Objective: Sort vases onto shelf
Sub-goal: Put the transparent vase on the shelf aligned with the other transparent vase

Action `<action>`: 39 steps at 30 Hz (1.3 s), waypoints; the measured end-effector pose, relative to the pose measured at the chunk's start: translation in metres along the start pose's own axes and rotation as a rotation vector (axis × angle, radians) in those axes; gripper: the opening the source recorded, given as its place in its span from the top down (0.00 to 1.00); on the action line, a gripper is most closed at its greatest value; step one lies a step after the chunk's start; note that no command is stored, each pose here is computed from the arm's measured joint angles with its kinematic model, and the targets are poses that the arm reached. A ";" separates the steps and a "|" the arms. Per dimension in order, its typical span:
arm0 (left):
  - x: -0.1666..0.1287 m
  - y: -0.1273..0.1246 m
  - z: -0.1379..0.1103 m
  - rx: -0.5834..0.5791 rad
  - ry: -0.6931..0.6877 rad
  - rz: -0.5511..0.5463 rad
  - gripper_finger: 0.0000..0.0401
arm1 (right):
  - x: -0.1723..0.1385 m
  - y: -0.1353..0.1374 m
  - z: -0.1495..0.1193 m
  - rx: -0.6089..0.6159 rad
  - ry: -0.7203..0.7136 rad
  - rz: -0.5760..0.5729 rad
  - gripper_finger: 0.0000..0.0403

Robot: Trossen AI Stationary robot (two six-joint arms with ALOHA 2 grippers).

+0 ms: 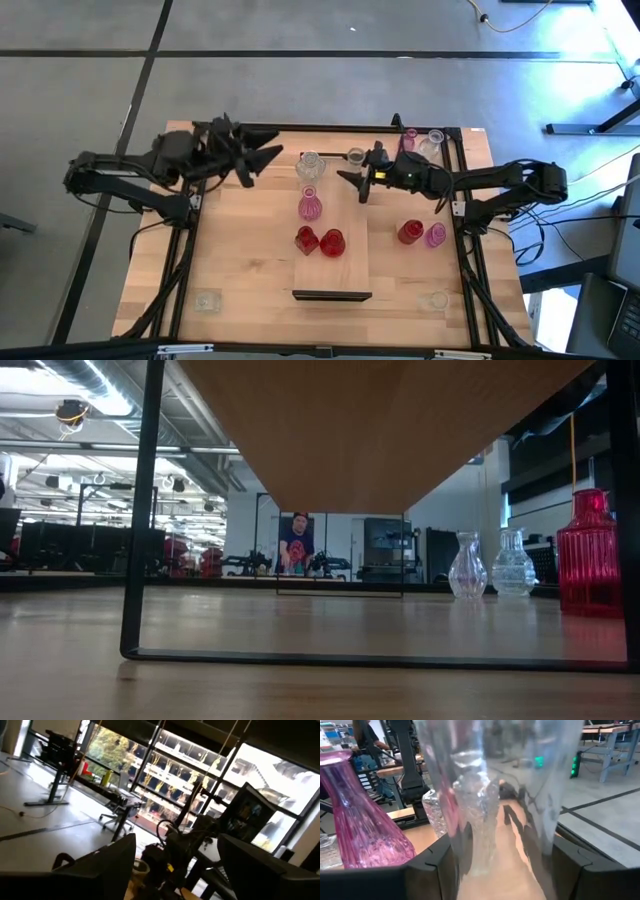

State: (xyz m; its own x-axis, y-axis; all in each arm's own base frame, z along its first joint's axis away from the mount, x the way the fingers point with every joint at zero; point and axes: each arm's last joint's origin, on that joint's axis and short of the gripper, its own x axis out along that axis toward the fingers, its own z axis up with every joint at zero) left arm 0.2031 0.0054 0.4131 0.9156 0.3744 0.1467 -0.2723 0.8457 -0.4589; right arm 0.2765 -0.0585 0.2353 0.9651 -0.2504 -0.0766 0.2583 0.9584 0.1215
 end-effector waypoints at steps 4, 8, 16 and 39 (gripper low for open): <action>-0.009 0.002 -0.002 -0.028 -0.050 -0.016 0.32 | 0.002 0.000 -0.003 0.010 0.014 -0.003 0.38; -0.010 0.001 -0.002 -0.027 -0.055 -0.016 0.32 | 0.002 0.000 -0.004 0.027 0.016 -0.005 0.32; -0.009 0.001 -0.004 -0.022 -0.047 -0.020 0.32 | 0.008 0.002 0.014 0.029 -0.036 -0.005 0.29; -0.009 0.000 -0.004 -0.022 -0.038 -0.037 0.32 | -0.053 0.007 0.086 -0.011 -0.124 -0.039 0.30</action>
State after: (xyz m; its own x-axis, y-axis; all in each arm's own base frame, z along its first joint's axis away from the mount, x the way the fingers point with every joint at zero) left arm 0.1962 0.0009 0.4082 0.9127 0.3579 0.1972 -0.2316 0.8507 -0.4720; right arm 0.2310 -0.0506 0.3248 0.9524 -0.3020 0.0421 0.2960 0.9489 0.1098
